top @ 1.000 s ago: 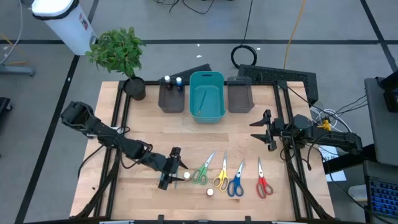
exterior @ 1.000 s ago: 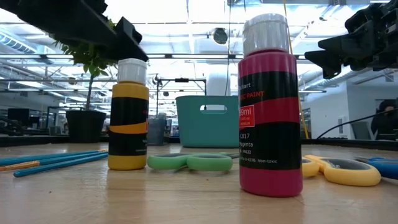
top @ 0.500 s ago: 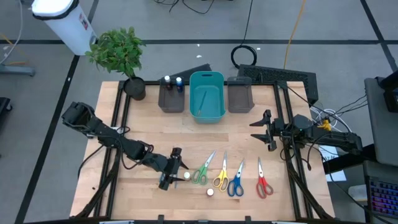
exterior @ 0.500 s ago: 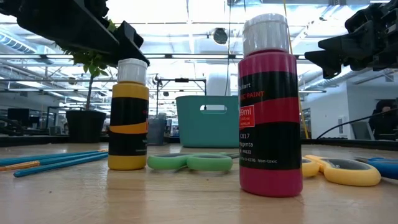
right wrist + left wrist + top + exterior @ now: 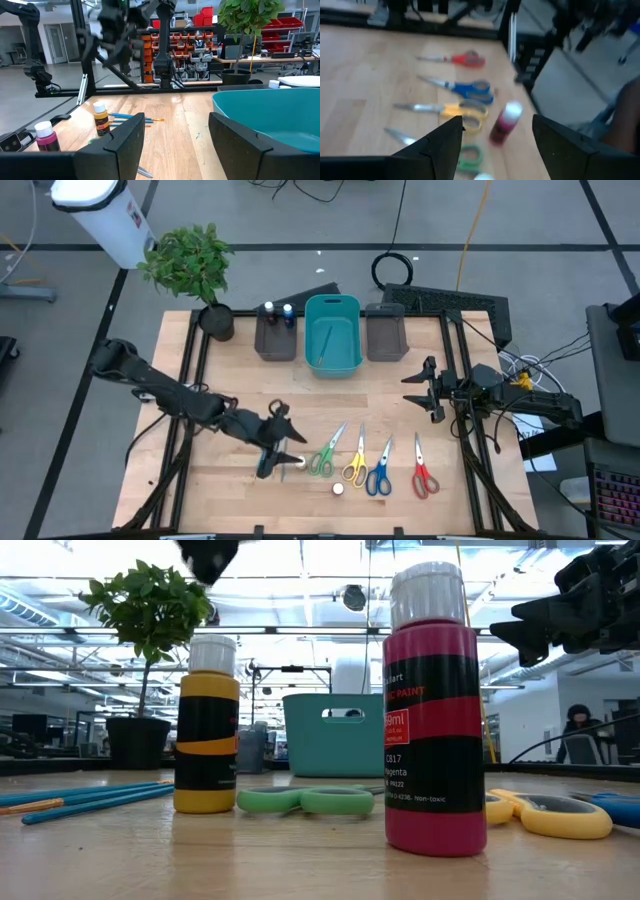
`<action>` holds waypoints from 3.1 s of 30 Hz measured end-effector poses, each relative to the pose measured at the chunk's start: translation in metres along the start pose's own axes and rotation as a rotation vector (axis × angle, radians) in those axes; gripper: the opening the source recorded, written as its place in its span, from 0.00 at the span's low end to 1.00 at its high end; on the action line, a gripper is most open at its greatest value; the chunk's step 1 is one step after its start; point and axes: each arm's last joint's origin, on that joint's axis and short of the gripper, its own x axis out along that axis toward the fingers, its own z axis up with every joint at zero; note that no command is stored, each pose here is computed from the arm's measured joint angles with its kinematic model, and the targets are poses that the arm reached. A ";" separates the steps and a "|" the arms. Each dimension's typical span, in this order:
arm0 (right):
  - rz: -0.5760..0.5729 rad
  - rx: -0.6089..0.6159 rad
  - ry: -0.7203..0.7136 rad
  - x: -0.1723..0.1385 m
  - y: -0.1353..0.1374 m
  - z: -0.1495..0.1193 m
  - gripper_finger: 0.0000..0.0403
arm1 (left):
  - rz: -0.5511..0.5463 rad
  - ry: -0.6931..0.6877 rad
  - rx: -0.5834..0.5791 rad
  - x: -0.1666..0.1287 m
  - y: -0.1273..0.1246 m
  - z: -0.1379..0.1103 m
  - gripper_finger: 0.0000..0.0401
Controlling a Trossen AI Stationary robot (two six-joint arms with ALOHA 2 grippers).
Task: Pick & Place Paint Supplies
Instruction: Put the yellow paint bottle into the left black bin
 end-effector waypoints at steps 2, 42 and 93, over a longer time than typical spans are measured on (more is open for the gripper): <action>0.000 0.000 0.000 0.000 0.000 0.000 0.53 | -0.010 -0.033 0.001 -0.001 -0.004 0.016 0.62; 0.000 0.002 0.009 0.001 0.000 -0.001 0.53 | 0.162 0.070 0.109 0.018 0.043 0.054 0.62; -0.001 0.002 0.009 0.001 0.000 -0.001 0.53 | 0.008 -0.164 0.122 0.051 -0.017 0.047 0.62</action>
